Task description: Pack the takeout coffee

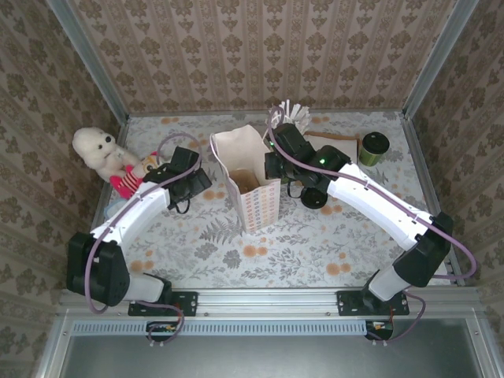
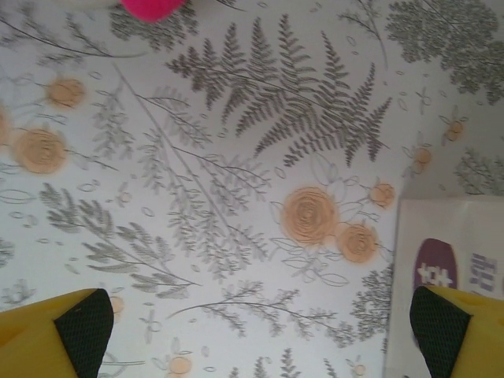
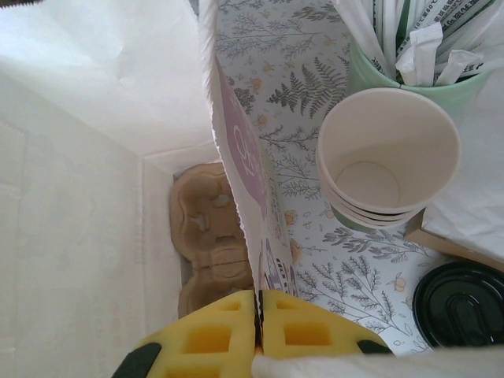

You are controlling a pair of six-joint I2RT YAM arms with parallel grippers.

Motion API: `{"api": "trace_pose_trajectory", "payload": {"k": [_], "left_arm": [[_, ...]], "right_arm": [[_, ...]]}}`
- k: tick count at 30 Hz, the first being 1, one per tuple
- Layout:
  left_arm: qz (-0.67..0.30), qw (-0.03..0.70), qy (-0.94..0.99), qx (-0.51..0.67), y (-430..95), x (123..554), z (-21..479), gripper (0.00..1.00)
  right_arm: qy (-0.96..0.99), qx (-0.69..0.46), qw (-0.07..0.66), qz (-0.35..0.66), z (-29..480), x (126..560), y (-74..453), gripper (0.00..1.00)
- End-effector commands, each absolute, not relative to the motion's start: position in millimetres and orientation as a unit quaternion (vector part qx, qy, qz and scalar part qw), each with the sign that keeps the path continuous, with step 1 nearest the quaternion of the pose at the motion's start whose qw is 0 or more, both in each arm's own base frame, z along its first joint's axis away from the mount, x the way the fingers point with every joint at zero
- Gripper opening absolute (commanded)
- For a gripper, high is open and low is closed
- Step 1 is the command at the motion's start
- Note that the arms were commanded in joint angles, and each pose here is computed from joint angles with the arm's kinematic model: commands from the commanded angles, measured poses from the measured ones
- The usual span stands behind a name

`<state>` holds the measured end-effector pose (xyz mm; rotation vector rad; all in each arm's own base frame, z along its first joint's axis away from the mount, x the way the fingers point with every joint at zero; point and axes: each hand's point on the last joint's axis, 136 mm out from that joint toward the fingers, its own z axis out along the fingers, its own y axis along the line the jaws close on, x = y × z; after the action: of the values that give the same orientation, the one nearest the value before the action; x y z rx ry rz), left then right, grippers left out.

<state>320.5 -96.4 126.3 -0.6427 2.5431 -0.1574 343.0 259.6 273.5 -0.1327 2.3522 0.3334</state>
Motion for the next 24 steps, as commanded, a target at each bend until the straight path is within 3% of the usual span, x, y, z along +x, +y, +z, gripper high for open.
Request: {"api": "trace_pose_trajectory", "payload": {"k": [1,7,11,24], "left_arm": [[-0.103,0.243,0.932,-0.247,-117.0,334.6,122.4,1.0],[-0.127,0.22,0.935,-0.249,-131.2,356.9,104.7,1.0],[-0.133,0.247,0.924,-0.26,-117.0,374.4,117.3,1.0],[-0.143,0.248,0.932,-0.223,-120.1,400.3,126.0,1.0]], "right_arm": [[0.917,-0.036,0.375,0.133,278.6,348.0,263.6,0.07],[0.916,-0.03,0.358,0.176,276.8,349.0,283.5,0.07],[0.914,-0.019,0.362,0.182,279.7,355.4,291.3,0.07],[0.907,-0.008,0.377,0.188,288.9,360.5,297.1,0.17]]}}
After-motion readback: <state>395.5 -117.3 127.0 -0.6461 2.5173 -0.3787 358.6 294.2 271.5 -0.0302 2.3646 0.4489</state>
